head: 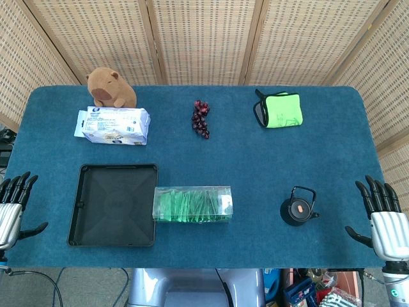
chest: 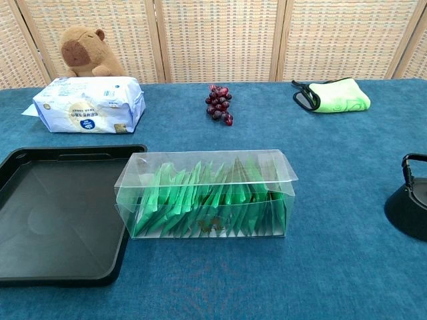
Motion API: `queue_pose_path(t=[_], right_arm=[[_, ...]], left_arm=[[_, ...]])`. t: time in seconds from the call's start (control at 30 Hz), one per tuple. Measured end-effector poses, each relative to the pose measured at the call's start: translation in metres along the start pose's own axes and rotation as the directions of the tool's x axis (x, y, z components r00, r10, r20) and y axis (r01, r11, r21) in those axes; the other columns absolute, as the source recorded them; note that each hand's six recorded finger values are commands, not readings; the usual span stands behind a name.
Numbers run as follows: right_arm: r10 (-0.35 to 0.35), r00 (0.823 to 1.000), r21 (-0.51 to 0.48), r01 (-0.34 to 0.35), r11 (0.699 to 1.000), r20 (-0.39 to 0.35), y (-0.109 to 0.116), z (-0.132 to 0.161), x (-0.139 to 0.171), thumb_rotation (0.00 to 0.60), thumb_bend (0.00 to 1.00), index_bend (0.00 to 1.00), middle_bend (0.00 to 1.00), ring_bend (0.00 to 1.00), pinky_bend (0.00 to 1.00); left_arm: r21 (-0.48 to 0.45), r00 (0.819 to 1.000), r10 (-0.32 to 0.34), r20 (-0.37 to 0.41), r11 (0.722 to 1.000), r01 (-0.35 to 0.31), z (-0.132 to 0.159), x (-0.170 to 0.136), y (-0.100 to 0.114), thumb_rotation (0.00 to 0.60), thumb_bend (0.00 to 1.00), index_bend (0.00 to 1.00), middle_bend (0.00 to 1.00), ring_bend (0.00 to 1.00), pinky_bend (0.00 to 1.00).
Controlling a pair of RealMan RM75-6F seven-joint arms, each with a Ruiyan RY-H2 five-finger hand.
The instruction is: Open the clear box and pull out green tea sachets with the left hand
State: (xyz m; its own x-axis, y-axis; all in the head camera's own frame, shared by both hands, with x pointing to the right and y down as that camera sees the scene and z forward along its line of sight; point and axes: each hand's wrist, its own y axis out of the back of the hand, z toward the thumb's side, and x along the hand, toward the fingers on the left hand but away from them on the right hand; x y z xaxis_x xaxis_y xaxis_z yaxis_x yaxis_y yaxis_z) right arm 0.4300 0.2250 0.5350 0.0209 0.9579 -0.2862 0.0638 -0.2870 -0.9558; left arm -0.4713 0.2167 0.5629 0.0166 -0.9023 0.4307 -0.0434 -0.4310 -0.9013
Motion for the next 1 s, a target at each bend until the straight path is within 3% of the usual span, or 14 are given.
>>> queue_pose_path(t=[0.33,0.53,0.63,0.73,1.0], right_arm=[[0.005,1.0,-0.007,-0.005,1.0,0.001,0.001,-0.001,0.001,0.6,0.0,0.0,0.0,0.0,0.0],[0.007,1.0,-0.008,-0.007,1.0,0.01,0.003,-0.002,0.0,0.6,0.0,0.0,0.0,0.0,0.0],[0.008,1.0,-0.008,-0.008,1.0,0.016,0.003,-0.002,-0.001,0.6,0.0,0.0,0.0,0.0,0.0],[0.013,1.0,-0.004,-0.013,1.0,0.023,0.002,-0.003,-0.003,0.6,0.0,0.0,0.0,0.0,0.0],[0.033,0.998,0.004,-0.033,0.999,0.056,-0.002,-0.011,-0.007,0.6,0.0,0.0,0.0,0.0,0.0]], left_arm=[[0.005,0.999,-0.004,0.032,1.0,0.004,0.009,0.001,-0.004,0.6,0.1,0.0,0.0,0.0,0.0],[-0.054,0.985,-0.007,0.175,0.998,0.017,0.042,0.011,-0.006,0.6,0.1,0.0,0.0,0.0,0.0],[-0.081,0.954,-0.014,0.3,0.996,0.04,0.075,0.023,-0.006,0.6,0.1,0.0,0.0,0.0,0.0],[-0.098,0.908,-0.035,0.418,0.992,0.083,0.113,0.036,-0.007,0.6,0.1,0.0,0.0,0.0,0.0],[-0.067,0.768,-0.097,0.633,0.982,0.178,0.207,0.065,-0.008,0.6,0.1,0.0,0.0,0.0,0.0]])
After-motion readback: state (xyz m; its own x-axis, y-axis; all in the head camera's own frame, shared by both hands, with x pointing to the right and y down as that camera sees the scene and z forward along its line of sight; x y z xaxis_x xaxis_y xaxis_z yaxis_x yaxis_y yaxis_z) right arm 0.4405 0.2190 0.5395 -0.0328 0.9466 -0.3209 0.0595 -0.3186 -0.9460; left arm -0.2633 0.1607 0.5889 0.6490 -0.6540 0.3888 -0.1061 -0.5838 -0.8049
